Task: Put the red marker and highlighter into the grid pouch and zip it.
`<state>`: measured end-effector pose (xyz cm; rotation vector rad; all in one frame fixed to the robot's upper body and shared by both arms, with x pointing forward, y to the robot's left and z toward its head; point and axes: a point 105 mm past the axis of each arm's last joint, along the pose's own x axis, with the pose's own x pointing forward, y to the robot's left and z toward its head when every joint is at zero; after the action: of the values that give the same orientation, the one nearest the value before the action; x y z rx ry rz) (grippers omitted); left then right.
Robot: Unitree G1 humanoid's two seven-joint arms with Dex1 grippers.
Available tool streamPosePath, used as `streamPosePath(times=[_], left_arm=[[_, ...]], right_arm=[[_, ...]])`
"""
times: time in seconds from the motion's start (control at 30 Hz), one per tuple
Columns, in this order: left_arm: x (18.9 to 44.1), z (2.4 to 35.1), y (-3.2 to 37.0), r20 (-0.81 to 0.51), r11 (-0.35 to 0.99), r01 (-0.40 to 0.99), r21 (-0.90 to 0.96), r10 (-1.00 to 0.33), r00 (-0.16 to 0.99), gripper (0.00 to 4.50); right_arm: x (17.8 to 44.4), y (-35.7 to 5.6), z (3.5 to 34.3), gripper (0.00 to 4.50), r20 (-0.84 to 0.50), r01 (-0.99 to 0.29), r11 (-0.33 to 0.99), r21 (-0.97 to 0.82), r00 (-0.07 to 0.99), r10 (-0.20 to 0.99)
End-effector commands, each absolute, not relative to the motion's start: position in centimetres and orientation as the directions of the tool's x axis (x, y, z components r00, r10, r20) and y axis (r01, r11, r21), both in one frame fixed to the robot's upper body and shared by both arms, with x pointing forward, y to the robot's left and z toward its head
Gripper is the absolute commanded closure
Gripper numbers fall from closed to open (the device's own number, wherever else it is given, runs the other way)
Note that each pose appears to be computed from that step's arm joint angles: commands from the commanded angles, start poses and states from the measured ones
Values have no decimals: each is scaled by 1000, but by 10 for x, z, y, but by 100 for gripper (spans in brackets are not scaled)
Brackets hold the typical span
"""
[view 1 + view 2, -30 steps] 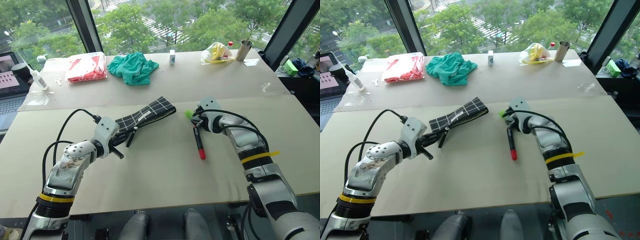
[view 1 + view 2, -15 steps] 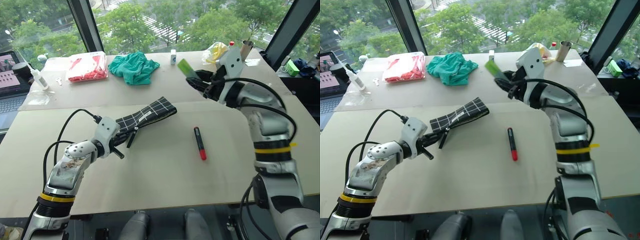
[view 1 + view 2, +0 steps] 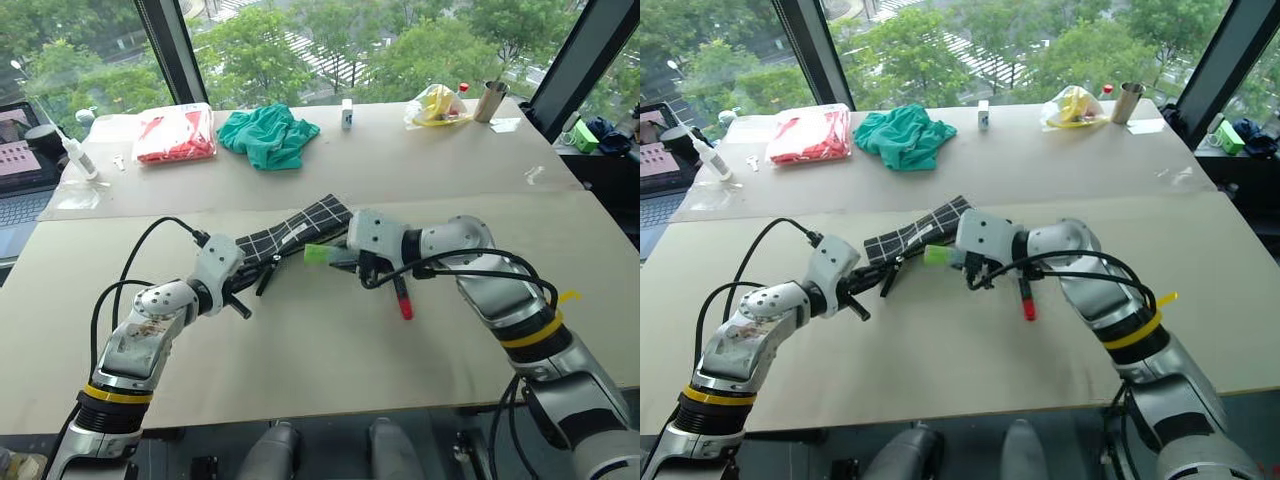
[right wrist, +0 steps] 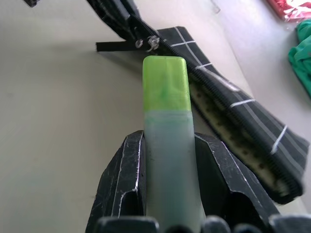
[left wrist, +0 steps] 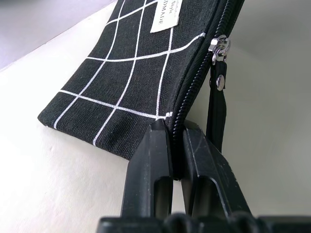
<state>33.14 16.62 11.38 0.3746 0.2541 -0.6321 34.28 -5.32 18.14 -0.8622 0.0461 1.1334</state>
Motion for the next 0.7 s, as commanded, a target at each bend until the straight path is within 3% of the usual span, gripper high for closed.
streamPosePath(times=[0.03, 0.17, 0.4, 0.6, 0.7], left_arm=[[331, 118, 166, -335, 721, 621, 308, -528, 780, 450], [331, 121, 163, -325, 722, 620, 307, -533, 781, 450], [333, 124, 162, -307, 737, 611, 288, -534, 788, 450], [334, 125, 163, -302, 744, 607, 280, -531, 791, 450], [335, 125, 163, -302, 745, 606, 279, -531, 792, 450]], right_arm=[[356, -62, 190, 345, -431, -758, 180, -627, 530, 730], [364, -67, 188, 345, -452, -747, 202, -633, 569, 687], [358, -72, 185, 345, -477, -758, 160, -633, 544, 690], [325, -69, 181, 345, -514, -837, 56, -544, 385, 767], [321, -68, 171, 345, -539, -849, 36, -527, 366, 758]])
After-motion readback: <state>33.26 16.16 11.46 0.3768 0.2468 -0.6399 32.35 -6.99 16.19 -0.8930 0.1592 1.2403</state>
